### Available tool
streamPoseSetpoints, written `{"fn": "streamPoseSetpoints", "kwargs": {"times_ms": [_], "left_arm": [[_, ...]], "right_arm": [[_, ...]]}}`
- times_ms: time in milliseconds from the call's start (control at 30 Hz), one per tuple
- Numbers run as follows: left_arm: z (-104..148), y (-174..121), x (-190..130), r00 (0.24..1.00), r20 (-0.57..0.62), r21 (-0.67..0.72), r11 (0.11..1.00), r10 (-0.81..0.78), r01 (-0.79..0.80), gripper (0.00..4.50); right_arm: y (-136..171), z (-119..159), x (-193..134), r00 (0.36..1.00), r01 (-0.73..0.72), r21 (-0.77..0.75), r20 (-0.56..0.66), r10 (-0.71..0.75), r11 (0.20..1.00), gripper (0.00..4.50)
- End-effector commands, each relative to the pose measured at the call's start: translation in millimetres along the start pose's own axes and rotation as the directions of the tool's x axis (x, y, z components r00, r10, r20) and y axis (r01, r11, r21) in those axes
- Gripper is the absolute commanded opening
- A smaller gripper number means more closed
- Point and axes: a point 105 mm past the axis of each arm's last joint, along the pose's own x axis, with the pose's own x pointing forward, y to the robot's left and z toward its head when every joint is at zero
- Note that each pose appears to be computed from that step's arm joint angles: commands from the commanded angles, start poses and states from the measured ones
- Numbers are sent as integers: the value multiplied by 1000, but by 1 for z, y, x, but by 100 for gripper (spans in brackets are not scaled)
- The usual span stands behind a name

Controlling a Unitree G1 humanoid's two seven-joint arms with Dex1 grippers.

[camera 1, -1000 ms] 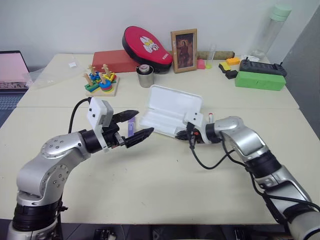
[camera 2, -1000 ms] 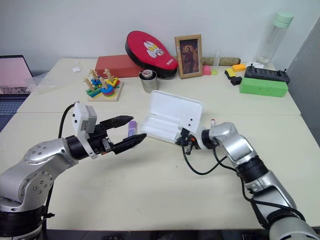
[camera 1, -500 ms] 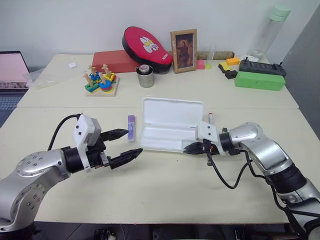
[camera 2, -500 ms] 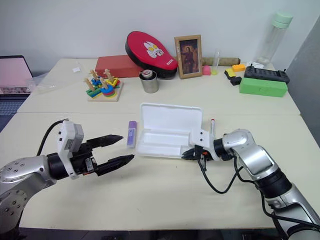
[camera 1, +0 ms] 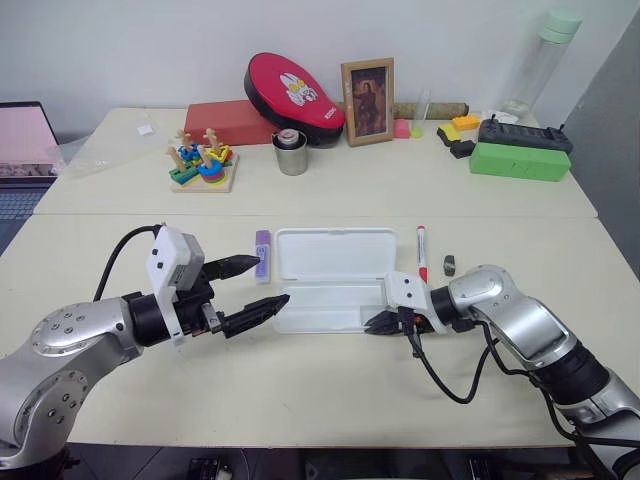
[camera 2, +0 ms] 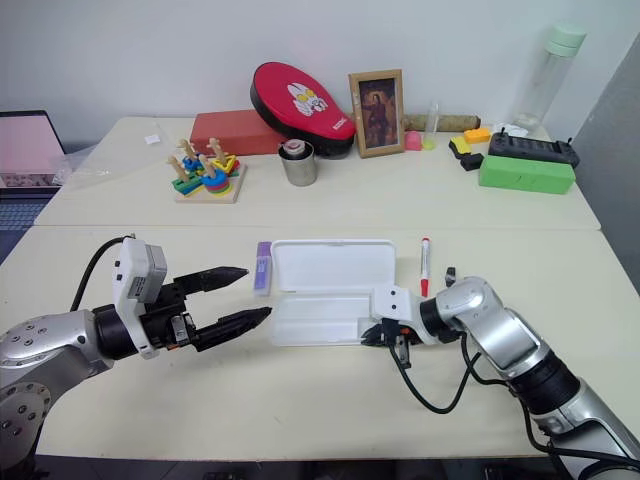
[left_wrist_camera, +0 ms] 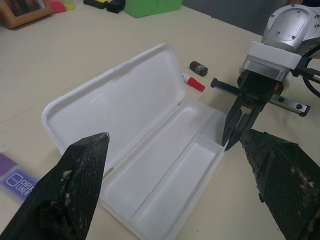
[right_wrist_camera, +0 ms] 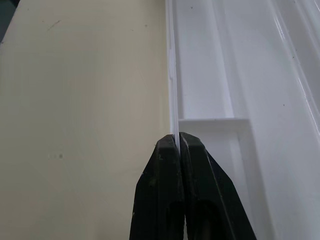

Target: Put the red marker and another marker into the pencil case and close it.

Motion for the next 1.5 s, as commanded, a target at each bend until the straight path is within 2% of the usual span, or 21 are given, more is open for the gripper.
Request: {"fn": "streamPoseSetpoints", "kwargs": {"times_ms": [33,333,433,700,833,933,1000,1200,1367,1500], "left_arm": [[8,-3,0,1000,8,33,999,-15,15,450],[9,-2,3,1000,7,33,999,-23,23,450],[9,0,3,1000,6,34,999,-25,25,450],[11,1,6,999,15,42,998,-43,43,450],[12,-2,12,997,30,44,997,-69,68,450],[12,-3,16,996,35,43,996,-82,81,450],[14,-4,19,994,41,49,994,-97,95,450],[24,-16,37,976,68,78,977,-205,199,450],[26,-27,54,947,44,110,943,-319,313,450],[32,-28,62,932,50,130,927,-360,351,450]], "right_arm": [[5,5,2,1000,-7,-11,6,7,1000,5],[13,10,7,1000,-26,26,15,25,999,5],[12,17,4,999,-21,30,47,19,999,59],[3,29,-9,995,16,49,99,-21,999,245],[-1,37,-33,985,30,103,163,-47,994,339],[-1,34,-43,984,48,121,166,-68,991,414],[-2,31,-53,982,62,159,167,-88,985,446],[-31,12,-81,936,294,313,99,-338,903,446],[-44,-9,-85,878,457,407,-64,-474,791,446],[-64,-19,-83,777,609,446,-171,-605,656,446]]}}
